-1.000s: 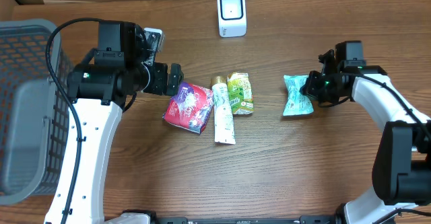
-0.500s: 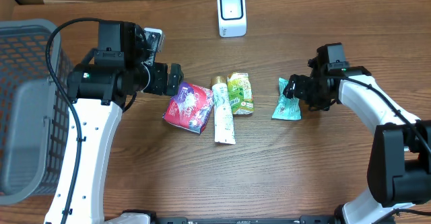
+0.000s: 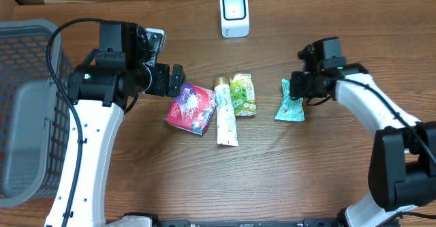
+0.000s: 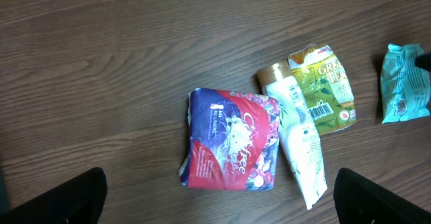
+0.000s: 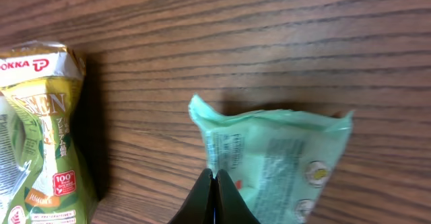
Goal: Scan the item barcode
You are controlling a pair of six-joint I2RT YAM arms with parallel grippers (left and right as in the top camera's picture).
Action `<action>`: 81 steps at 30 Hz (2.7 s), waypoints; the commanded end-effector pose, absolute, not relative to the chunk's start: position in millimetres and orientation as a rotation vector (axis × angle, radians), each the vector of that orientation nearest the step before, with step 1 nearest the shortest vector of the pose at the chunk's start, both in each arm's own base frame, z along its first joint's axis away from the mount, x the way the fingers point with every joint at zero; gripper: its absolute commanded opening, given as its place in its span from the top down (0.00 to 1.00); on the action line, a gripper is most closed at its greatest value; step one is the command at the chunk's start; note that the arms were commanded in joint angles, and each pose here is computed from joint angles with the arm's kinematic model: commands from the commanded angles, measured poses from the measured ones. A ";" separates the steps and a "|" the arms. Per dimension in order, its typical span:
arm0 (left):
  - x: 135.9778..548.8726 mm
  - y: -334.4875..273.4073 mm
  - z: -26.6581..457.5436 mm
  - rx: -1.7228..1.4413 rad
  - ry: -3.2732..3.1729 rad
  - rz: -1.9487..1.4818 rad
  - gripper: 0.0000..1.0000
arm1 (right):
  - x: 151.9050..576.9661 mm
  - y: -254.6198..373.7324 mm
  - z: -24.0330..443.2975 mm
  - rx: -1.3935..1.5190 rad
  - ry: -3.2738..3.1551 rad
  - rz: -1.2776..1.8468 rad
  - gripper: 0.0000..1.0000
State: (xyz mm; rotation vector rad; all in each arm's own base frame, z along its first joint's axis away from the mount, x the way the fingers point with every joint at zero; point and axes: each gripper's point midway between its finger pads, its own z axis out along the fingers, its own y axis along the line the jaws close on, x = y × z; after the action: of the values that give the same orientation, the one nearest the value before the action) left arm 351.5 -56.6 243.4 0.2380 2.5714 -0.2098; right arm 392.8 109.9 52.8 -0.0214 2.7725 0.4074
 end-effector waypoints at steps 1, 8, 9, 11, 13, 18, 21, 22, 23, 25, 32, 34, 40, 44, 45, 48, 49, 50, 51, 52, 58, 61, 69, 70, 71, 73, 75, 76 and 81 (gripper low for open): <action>351.5 -57.6 242.0 0.233 2.574 -0.214 0.01 | 403.6 102.6 63.9 0.071 2.730 0.278 0.96; 351.5 -57.6 242.0 0.233 2.574 -0.214 0.00 | 397.2 105.8 45.7 0.135 2.769 0.180 0.96; 351.5 -57.6 242.0 0.233 2.574 -0.214 0.00 | 395.6 107.3 41.9 0.131 2.778 0.179 0.96; 351.5 -57.6 242.0 0.233 2.574 -0.214 0.01 | 392.1 110.8 33.7 0.117 2.798 0.174 0.96; 351.5 -57.6 242.0 0.233 2.574 -0.214 0.00 | 387.9 116.6 24.7 0.098 2.823 0.183 0.96; 351.5 -57.6 242.0 0.233 2.574 -0.214 0.00 | 381.3 123.3 6.0 0.027 2.870 0.163 0.96; 351.5 -57.6 242.0 0.233 2.574 -0.214 0.01 | 379.4 122.0 1.2 0.027 2.884 0.151 0.94; 351.5 -57.6 242.0 0.233 2.574 -0.214 0.01 | 379.5 121.8 1.0 0.027 2.884 0.151 0.89; 351.5 -57.6 242.0 0.233 2.574 -0.214 0.00 | 379.5 122.1 1.0 0.016 2.885 0.151 0.80; 351.5 -57.6 242.0 0.233 2.574 -0.214 0.01 | 378.6 128.2 2.6 -0.049 2.887 0.193 0.60; 351.5 -57.6 242.0 0.233 2.574 -0.214 0.01 | 394.2 137.8 62.4 -0.015 2.841 0.357 0.48; 351.5 -57.6 242.0 0.233 2.574 -0.214 0.01 | 399.8 130.8 90.0 0.055 2.817 0.367 0.50; 351.5 -57.5 242.0 0.233 2.574 -0.213 0.00 | 387.0 113.8 113.8 0.214 2.852 0.364 0.78; 351.5 -57.6 242.0 0.233 2.574 -0.214 0.01 | 373.5 106.6 92.5 0.288 2.901 0.292 0.89; 351.5 -57.6 242.0 0.233 2.574 -0.214 0.00 | 368.6 99.3 84.1 0.360 2.910 0.232 0.92; 351.5 -57.6 242.0 0.233 2.574 -0.214 0.00 | 357.4 89.3 63.9 0.456 2.924 0.160 0.96; 351.5 -57.6 242.0 0.233 2.574 -0.214 0.01 | 354.5 89.4 58.1 0.456 2.931 0.163 0.96; 351.5 -57.6 242.0 0.233 2.574 -0.214 0.00 | 351.9 89.1 52.7 0.457 2.935 0.163 0.96; 351.5 -57.6 242.0 0.233 2.574 -0.214 0.00 | 348.6 88.4 46.0 0.458 2.939 0.162 0.96; 351.5 -57.6 242.0 0.233 2.574 -0.214 0.00 | 346.0 87.9 41.0 0.459 2.943 0.161 0.96; 351.5 -57.6 242.0 0.233 2.574 -0.214 0.01 | 340.2 86.5 14.6 0.454 2.919 0.173 0.95; 351.5 -57.6 242.0 0.233 2.574 -0.214 0.01 | 337.4 85.5 3.8 0.451 2.908 0.177 0.94; 351.5 -57.6 242.0 0.233 2.574 -0.214 0.01 | 324.7 78.0 -10.7 0.459 2.922 0.131 0.48; 351.5 -57.6 242.0 0.233 2.574 -0.214 0.00 | 323.8 77.9 -10.8 0.460 2.926 0.130 0.42; 351.5 -57.6 242.0 0.233 2.574 -0.214 0.00 | 323.6 78.7 -10.4 0.459 2.928 0.136 0.41; 351.5 -57.6 242.0 0.233 2.574 -0.214 0.00 | 324.5 83.3 -5.3 0.458 2.942 0.169 0.40; 351.5 -57.6 242.0 0.233 2.574 -0.214 0.00 | 330.7 87.3 8.0 0.455 2.945 0.190 0.40; 351.5 -57.5 242.0 0.233 2.574 -0.213 0.00 | 335.5 88.6 17.6 0.447 2.938 0.193 0.39; 351.5 -57.6 242.0 0.233 2.574 -0.214 0.00 | 373.0 95.8 91.8 0.307 2.851 0.214 0.13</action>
State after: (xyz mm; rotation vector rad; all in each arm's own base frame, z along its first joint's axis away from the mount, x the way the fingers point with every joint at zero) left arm 351.9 -56.7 243.6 0.2381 2.5695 -0.2102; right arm 333.1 90.3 42.4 0.4157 2.9832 0.1729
